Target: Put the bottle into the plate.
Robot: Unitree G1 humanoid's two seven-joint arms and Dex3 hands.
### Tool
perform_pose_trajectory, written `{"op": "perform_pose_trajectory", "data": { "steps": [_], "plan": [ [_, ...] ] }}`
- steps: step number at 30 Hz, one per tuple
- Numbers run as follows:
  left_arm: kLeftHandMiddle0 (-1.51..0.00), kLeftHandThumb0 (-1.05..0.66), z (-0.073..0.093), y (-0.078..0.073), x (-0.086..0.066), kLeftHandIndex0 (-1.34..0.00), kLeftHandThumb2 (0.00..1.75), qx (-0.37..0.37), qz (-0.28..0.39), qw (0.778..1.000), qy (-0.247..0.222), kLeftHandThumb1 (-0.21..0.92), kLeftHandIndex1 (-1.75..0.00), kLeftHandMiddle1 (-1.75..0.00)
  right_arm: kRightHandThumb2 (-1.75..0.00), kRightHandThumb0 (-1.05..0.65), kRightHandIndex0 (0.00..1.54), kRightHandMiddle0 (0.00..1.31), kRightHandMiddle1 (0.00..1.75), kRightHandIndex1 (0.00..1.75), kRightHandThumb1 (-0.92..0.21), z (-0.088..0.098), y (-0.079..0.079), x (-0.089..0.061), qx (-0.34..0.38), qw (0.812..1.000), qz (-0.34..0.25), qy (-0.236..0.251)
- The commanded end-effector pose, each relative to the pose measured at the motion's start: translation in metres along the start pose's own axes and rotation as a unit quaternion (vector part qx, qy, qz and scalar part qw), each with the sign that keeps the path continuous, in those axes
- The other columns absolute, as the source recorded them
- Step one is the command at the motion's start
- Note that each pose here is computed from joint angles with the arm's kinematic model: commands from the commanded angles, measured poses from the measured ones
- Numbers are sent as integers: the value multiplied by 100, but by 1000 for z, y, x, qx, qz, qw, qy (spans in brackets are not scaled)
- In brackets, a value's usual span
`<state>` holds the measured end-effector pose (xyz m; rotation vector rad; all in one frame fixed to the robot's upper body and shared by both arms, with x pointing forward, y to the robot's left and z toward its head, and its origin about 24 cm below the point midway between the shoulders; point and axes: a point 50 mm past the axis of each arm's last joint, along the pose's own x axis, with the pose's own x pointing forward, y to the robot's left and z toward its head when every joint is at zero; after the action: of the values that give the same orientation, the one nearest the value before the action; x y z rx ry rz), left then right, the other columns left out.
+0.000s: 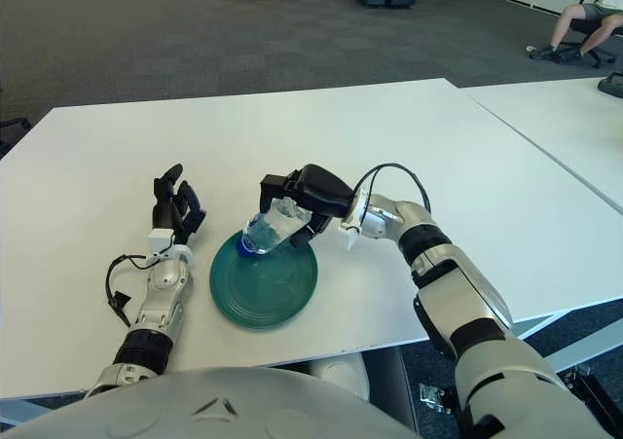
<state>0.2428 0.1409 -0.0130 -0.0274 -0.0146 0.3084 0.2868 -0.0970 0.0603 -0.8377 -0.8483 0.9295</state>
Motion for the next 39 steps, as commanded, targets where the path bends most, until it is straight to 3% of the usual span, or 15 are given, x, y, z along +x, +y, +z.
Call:
{"op": "perform_pose_trajectory", "data": {
  "steps": [1,15,39],
  "plan": [
    [-36,-80,2,0,1,0,85,2,0,1000,-8,92,-84,0,-119,-45,105,54,175,175,-42,-3,-15,7,-1,1000,-21,2],
    [-37,-81,2,1,2,0,84,2,2,1000,-6,92,-84,-1,-119,-45,105,54,175,175,-41,-1,-13,5,15,1000,-17,-1],
    [-36,-80,3,0,4,0,85,5,1,1000,-7,92,-85,0,-116,-44,105,52,175,175,-44,13,8,-7,15,999,3,-35]
  ]
}}
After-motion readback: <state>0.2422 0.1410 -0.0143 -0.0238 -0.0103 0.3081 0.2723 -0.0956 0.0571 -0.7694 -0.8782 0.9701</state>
